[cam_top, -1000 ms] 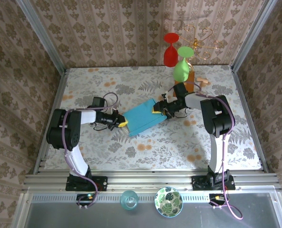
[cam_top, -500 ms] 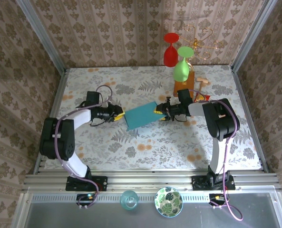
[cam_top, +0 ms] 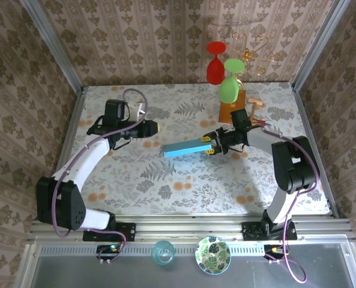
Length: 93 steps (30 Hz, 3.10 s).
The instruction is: Fold the paper box
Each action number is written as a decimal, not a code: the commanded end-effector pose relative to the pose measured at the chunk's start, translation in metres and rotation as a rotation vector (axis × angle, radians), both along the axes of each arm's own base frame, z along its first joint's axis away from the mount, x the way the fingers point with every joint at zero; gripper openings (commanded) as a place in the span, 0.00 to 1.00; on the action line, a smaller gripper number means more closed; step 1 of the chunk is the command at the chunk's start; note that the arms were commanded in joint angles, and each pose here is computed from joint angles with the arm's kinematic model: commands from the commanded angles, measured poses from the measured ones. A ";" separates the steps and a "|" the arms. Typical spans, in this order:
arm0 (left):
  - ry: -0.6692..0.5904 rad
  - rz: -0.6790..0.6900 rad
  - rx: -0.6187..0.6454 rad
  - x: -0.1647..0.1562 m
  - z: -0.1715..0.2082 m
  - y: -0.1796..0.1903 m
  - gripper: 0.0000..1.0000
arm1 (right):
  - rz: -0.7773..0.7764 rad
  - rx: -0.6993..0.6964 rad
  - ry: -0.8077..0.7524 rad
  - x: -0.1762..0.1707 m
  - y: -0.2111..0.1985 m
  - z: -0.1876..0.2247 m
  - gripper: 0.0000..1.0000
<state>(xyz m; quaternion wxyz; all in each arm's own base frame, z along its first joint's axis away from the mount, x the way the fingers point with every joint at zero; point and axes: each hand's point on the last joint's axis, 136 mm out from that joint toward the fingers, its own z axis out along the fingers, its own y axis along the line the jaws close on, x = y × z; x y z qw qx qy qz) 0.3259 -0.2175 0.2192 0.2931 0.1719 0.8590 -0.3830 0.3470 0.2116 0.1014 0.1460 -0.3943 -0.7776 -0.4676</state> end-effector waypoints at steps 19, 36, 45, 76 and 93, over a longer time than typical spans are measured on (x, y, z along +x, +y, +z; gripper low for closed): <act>-0.247 -0.601 0.266 -0.084 -0.022 -0.034 0.44 | -0.189 -0.027 0.446 -0.040 -0.044 -0.015 0.31; -0.247 -0.568 0.378 -0.035 -0.046 -0.063 0.26 | -0.215 -0.029 0.475 -0.033 -0.053 -0.029 0.29; -0.199 -0.588 0.354 -0.039 -0.049 -0.072 0.13 | -0.235 -0.033 0.494 -0.035 -0.058 -0.034 0.28; -0.091 -0.493 0.327 -0.039 -0.045 -0.068 0.31 | -0.292 -0.039 0.466 -0.016 -0.061 -0.039 0.27; -0.073 -0.495 0.329 -0.031 -0.055 -0.062 0.12 | -0.305 -0.045 0.469 -0.015 -0.064 -0.039 0.27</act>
